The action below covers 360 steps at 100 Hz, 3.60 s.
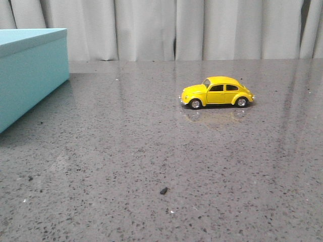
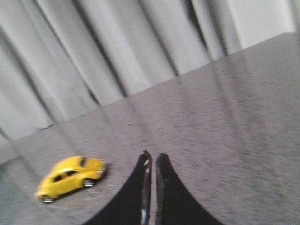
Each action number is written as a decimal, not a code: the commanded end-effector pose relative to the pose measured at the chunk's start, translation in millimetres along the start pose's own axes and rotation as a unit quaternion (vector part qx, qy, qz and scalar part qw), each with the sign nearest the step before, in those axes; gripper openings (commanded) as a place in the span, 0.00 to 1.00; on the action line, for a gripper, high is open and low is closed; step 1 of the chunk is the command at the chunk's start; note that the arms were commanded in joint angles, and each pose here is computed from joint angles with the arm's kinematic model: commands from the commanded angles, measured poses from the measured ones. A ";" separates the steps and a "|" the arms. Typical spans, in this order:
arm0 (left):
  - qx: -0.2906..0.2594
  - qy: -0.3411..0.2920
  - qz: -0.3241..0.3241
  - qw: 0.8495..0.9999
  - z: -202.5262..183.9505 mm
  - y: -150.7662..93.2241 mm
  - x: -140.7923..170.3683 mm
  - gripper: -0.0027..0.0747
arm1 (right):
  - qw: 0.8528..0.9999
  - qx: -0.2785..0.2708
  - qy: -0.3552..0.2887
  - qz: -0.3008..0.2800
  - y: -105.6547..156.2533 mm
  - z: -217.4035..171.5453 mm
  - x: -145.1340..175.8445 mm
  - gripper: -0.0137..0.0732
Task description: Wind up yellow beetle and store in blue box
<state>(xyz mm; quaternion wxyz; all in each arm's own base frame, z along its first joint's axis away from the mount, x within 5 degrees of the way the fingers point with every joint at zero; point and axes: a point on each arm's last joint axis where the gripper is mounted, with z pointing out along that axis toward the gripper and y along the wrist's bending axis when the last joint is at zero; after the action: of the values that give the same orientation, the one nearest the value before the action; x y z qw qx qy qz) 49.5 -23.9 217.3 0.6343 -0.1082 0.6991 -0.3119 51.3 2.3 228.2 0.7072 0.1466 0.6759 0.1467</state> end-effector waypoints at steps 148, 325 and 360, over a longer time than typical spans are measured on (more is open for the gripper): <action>0.051 0.141 0.267 0.952 26.0 -95.2 -118.4 0.03 | 0.823 -0.106 0.522 -0.197 172.3 253.4 -73.5 0.10; 0.048 0.145 0.265 0.952 27.5 -92.1 -114.9 0.03 | 0.812 -0.067 0.537 -0.218 161.8 303.2 -4.4 0.10; 0.048 0.145 0.265 0.952 27.5 -92.1 -114.9 0.03 | 0.809 -0.063 0.540 -0.225 160.4 302.8 -4.4 0.10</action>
<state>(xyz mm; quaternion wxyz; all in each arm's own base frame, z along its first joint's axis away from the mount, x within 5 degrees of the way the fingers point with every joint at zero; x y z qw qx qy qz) 69.1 -41.3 352.3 0.5616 0.1726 0.7910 -0.1708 353.2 148.1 288.5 0.2100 -0.1560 0.9615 0.0837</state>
